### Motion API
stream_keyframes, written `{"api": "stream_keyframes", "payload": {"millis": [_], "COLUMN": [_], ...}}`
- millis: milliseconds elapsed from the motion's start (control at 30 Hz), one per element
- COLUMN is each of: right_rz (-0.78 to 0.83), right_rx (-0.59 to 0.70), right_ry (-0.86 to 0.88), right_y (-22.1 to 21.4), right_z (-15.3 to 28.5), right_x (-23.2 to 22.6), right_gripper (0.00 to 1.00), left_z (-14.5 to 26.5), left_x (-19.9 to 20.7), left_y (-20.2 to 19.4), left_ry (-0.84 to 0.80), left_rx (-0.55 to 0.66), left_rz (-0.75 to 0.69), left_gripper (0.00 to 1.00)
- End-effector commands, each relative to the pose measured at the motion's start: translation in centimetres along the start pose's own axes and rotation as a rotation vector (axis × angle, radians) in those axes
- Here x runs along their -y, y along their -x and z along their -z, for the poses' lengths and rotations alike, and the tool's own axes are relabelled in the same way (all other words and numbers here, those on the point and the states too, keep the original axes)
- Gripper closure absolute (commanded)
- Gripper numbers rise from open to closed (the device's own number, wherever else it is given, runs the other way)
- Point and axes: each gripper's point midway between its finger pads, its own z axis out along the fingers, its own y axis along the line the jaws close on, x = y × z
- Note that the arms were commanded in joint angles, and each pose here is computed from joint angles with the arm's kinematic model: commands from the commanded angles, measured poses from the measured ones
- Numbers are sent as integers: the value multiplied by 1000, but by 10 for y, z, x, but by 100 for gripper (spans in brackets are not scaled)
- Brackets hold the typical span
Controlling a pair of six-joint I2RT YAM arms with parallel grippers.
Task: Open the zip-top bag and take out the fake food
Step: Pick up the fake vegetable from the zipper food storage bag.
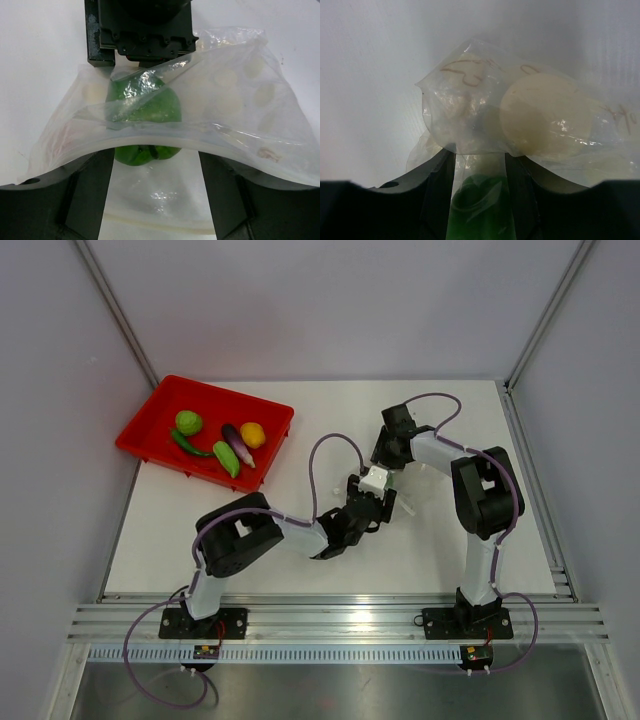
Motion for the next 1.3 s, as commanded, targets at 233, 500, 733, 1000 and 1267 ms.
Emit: {"api": "stream_keyframes", "payload": {"millis": [233, 500, 733, 1000, 1267], "right_rz": [11, 14, 16, 14, 16], "right_rx": [-12, -19, -25, -28, -28], "right_ry": [23, 25, 30, 27, 33], "right_y": [-4, -7, -9, -10, -10], "right_z": [5, 4, 3, 2, 2], "right_x": [-9, -11, -13, -11, -14], "right_gripper": [49, 50, 50, 50, 50], "left_z": [-13, -21, -28, -33, -41], "left_x": [-7, -4, -7, -9, -7], "left_y": [10, 10, 5, 4, -4], "left_ry": [85, 55, 53, 56, 12], "left_rx": [20, 12, -18, -31, -77], "left_rz": [1, 18, 21, 22, 28], "left_gripper": [20, 16, 16, 11, 13]}}
